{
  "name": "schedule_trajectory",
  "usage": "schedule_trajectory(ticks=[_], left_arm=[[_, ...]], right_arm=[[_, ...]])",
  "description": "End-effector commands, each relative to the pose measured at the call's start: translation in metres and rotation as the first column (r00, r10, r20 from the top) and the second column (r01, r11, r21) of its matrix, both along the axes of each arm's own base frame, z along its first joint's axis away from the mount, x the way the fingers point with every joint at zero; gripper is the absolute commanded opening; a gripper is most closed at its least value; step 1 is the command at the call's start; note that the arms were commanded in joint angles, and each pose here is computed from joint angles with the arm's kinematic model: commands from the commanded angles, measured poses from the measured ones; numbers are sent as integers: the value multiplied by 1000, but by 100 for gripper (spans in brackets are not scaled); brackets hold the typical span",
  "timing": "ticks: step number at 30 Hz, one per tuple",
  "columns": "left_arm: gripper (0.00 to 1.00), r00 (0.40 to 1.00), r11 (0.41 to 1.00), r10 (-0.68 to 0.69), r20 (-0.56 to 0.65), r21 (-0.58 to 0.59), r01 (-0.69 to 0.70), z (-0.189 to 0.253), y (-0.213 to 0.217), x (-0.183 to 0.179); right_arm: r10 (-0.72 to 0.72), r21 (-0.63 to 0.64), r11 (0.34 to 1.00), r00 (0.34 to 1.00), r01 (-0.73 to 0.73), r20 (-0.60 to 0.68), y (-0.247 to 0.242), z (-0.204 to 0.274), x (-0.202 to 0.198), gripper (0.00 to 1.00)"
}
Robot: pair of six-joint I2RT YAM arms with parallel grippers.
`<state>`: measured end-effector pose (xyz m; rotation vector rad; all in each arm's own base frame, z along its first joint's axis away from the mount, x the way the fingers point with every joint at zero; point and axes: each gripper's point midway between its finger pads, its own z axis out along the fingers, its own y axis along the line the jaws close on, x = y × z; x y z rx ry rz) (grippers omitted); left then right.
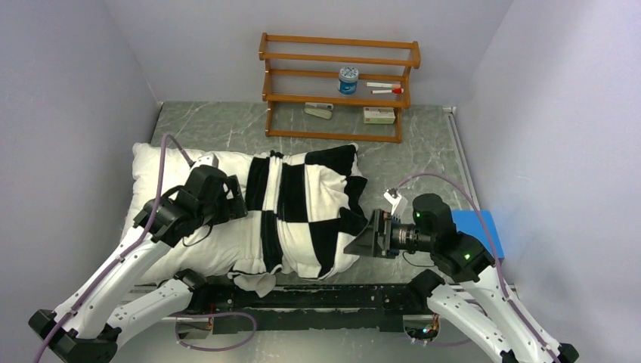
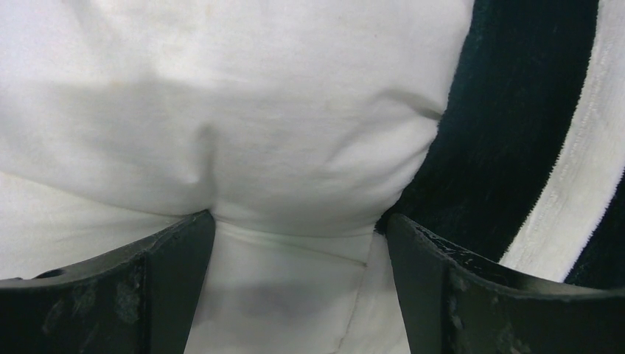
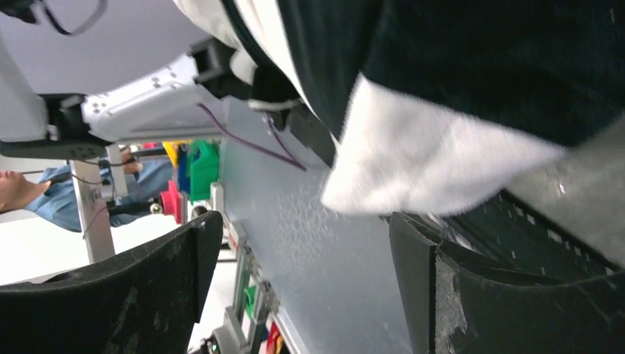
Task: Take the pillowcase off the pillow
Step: Remove the pillow from the pillowcase.
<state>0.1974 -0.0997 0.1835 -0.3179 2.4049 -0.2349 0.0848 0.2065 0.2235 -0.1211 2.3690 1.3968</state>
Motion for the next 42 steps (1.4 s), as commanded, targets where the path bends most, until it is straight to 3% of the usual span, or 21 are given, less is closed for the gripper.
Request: schedule_trajectory(ticks=[1, 11, 13, 16, 18, 20, 23, 24, 29, 33, 35, 38, 40, 42], left_arm=[[92, 997, 1000, -26, -73, 12, 27, -20, -1, -10], [92, 999, 1000, -8, -47, 3, 8, -8, 2, -10], [92, 999, 1000, -6, -43, -3, 6, -8, 2, -11], [92, 999, 1000, -10, -44, -10, 10, -9, 2, -12], [92, 999, 1000, -9, -49, -7, 8, -8, 2, -13], [91, 999, 1000, -8, -53, 4, 8, -7, 5, -15], [89, 998, 999, -31, -49, 32, 33, -8, 8, -16], [88, 998, 999, -25, -50, 47, 28, -7, 11, -16], [74, 996, 996, -37, -75, 77, 43, -16, 12, -16], [72, 995, 997, -37, -93, 64, 43, -24, 10, -18], [72, 995, 998, -41, -86, 46, 45, -23, 8, -19], [73, 996, 999, -46, -74, 25, 48, -21, 5, -18], [73, 996, 999, -45, -71, 19, 47, -20, 4, -18], [73, 997, 999, -43, -68, 16, 44, -17, 3, -17]], right_arm=[[34, -164, 984, 978, -69, -208, -23, -45, -37, 85], [27, -63, 997, 989, -37, -149, 25, -46, 9, 86], [24, -76, 997, 991, -34, -131, 41, -47, 13, 83], [-101, -208, 974, 993, 85, -64, 43, -61, 36, 45], [-184, -295, 939, 983, 176, 1, 30, -65, 54, 38], [-326, -397, 849, 937, 349, 128, -1, -59, 80, 33], [-452, -466, 698, 839, 544, 304, -48, -42, 103, 2], [-483, -475, 646, 802, 598, 352, -64, -34, 107, 0], [-517, -470, 509, 692, 722, 503, -105, -3, 117, 0], [-491, -517, 447, 684, 730, 540, -119, -2, 117, 0], [-420, -539, 509, 740, 671, 525, -107, -5, 116, 5], [-245, -542, 713, 882, 445, 403, -54, -21, 102, 28], [-191, -517, 797, 942, 312, 275, -25, -32, 86, 52], [-81, -449, 885, 991, 121, 109, 5, -49, 55, 65]])
